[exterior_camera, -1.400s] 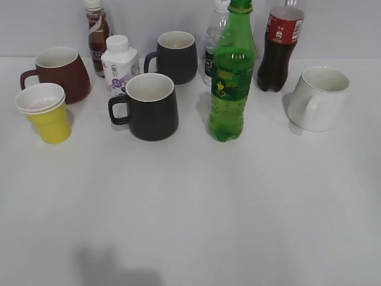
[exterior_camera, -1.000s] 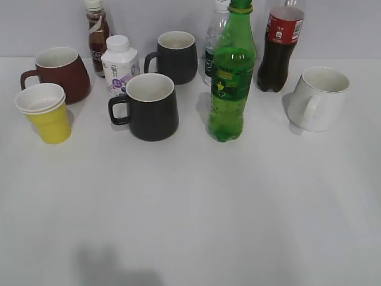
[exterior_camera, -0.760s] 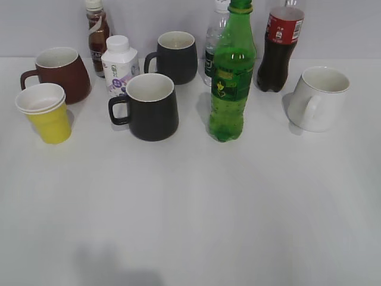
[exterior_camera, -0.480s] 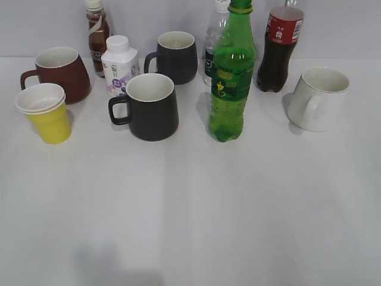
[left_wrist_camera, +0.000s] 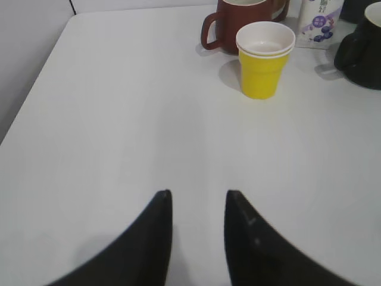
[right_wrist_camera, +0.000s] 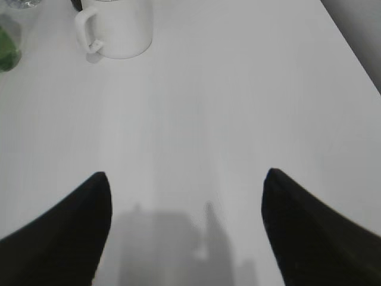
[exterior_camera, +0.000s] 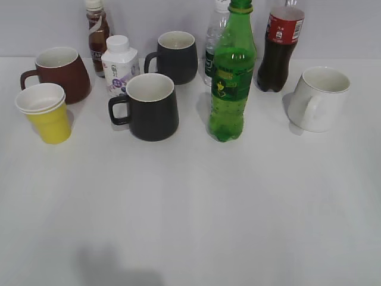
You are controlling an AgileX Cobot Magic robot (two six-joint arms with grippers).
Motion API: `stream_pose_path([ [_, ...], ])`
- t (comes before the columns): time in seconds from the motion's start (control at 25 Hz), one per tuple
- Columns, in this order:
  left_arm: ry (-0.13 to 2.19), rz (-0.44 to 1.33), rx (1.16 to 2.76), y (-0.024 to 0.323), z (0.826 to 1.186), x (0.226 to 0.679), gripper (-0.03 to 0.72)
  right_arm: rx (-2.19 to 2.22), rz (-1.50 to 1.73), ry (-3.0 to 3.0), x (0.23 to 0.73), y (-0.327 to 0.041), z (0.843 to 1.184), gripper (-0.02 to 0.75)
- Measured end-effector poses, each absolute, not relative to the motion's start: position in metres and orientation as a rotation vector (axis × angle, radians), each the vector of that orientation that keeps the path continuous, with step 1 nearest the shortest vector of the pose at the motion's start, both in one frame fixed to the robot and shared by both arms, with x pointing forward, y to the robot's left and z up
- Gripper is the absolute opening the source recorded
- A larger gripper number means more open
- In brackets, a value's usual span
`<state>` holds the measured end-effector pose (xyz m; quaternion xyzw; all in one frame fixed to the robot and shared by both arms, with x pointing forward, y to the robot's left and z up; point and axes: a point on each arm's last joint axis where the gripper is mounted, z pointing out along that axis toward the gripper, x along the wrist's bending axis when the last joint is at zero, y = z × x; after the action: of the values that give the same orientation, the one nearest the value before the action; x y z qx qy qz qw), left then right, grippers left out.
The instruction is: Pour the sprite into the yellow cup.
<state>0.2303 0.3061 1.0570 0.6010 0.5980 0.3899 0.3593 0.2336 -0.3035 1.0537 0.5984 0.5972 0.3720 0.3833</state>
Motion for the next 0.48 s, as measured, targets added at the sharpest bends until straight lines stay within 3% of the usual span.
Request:
stream_pose_path([
  [0.28,1.510,1.013,1.529,0.305,1.062,0.231,0.239,1.525,0.949,1.522,0.234,-0.303,1.054,0.587],
  [0.48,1.320,1.147,1.356,0.304,1.088,0.247,0.239,1.408,1.078,1.429,0.246,-0.300,1.076,0.587],
])
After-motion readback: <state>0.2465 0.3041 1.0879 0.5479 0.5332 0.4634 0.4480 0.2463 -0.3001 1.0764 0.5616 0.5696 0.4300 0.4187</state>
